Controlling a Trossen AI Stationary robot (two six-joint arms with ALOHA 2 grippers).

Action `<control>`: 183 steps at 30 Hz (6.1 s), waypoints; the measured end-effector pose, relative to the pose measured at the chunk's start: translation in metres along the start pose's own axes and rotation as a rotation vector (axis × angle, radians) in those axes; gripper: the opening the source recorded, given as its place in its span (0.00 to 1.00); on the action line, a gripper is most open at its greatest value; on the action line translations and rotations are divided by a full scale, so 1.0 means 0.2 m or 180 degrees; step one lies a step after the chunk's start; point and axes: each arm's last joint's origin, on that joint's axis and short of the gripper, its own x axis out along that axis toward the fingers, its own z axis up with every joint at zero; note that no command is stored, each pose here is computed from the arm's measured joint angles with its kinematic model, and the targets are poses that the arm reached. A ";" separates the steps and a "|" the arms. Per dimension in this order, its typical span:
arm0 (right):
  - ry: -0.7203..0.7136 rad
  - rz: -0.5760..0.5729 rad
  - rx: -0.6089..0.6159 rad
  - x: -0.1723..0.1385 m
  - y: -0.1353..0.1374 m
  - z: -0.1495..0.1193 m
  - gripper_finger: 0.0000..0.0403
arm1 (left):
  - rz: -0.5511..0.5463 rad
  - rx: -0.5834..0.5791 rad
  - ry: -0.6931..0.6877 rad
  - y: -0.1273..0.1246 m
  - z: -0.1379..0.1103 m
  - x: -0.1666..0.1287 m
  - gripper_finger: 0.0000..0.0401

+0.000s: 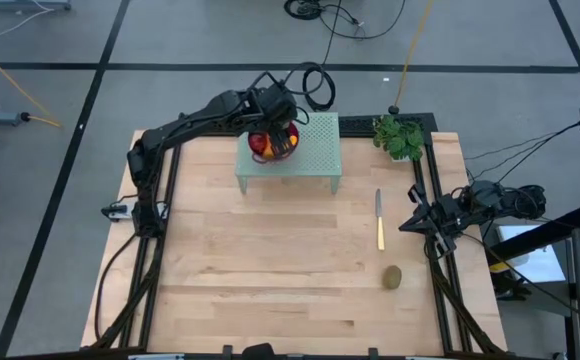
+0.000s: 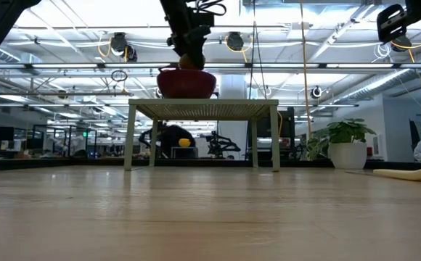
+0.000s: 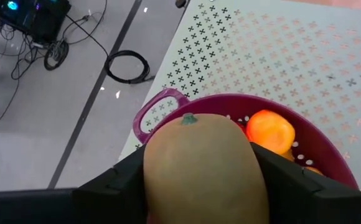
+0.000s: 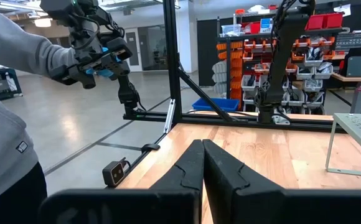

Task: Pick & Place Fruit
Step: Put the top kiwi into the violet strainer bowl on the shelf, then put the kiwi into the violet strainer bowl on the shelf

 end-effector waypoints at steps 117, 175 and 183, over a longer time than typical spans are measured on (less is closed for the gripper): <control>0.0004 0.0000 0.0000 0.00 0.00 0.00 0.00 | -0.0457 -0.0965 -0.0821 0.08 -0.06 -0.55 0.77; -0.0172 0.0031 0.0405 0.00 0.00 0.03 0.00 | -0.1373 -0.1235 -0.2383 -0.25 -0.95 -0.79 0.77; 0.0085 -0.0013 0.0504 0.07 -0.01 0.00 0.00 | -0.1470 -0.1291 -0.2402 -0.27 -1.18 -0.73 0.77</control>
